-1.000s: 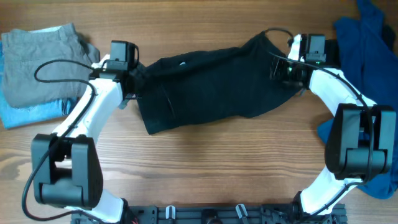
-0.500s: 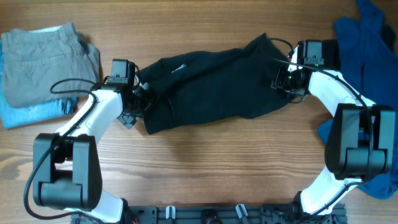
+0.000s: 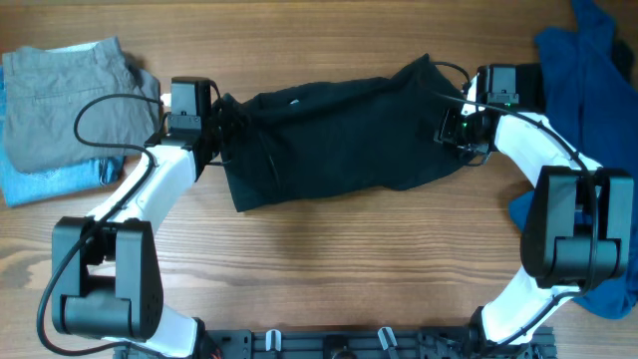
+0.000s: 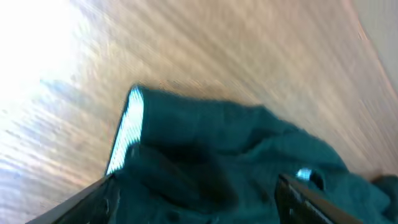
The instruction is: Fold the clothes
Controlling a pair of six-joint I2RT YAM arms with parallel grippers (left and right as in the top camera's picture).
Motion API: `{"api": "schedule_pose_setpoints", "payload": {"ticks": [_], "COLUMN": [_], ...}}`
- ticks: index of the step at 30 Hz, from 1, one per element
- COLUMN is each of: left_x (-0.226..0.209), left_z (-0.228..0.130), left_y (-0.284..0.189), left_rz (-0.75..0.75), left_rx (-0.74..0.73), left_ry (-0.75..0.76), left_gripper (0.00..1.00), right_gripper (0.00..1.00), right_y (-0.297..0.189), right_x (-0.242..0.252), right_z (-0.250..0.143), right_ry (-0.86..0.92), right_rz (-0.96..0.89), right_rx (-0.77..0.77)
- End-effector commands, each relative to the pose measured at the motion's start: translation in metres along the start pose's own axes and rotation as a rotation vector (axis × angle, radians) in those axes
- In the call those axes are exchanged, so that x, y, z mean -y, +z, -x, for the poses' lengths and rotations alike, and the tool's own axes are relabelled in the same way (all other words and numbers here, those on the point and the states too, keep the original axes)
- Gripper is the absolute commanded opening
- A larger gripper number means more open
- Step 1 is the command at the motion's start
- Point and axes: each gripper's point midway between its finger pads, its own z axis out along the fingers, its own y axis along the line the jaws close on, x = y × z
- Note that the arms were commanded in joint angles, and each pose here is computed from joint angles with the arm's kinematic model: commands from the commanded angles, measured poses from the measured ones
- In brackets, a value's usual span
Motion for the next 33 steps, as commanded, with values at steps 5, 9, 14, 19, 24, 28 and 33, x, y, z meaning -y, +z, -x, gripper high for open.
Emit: {"api": "schedule_pose_setpoints", "payload": {"ticks": [5,9,14,19,24,28,33], "left_x": [0.006,0.019,0.071,0.066,0.08,0.085,0.091], "left_z": [0.027,0.031,0.025,-0.038,-0.112,-0.134,-0.074], "left_y": [-0.007,-0.014,-0.058,-0.043,-0.004,0.031,0.062], "left_rz": [-0.002,-0.062,-0.254,-0.151,-0.164,-0.21,-0.205], "left_rx": [0.129,0.126,0.08,-0.054,-0.188,-0.224,0.03], "left_ry": [-0.012,0.061,0.14,0.336,0.534,0.546,0.499], "left_gripper": [0.76,0.56,0.57,0.61,0.66,0.65,0.67], "right_gripper": [0.62,0.63,0.63,0.63,0.63,0.63,0.63], "right_y": [0.006,0.006,0.006,0.006,0.006,0.006,0.005], "right_x": [0.009,0.009,0.009,0.01,0.01,0.01,0.011], "right_z": [-0.013,-0.013,-0.012,-0.014,-0.014,-0.015,-0.02], "right_ry": [0.004,0.004,0.004,0.004,0.006,0.006,0.006], "right_rz": [-0.043,-0.043,-0.043,-0.044,-0.043,-0.044,-0.05], "right_rx": [-0.04,-0.04,-0.038,-0.043,-0.043,-0.047,-0.069]}}
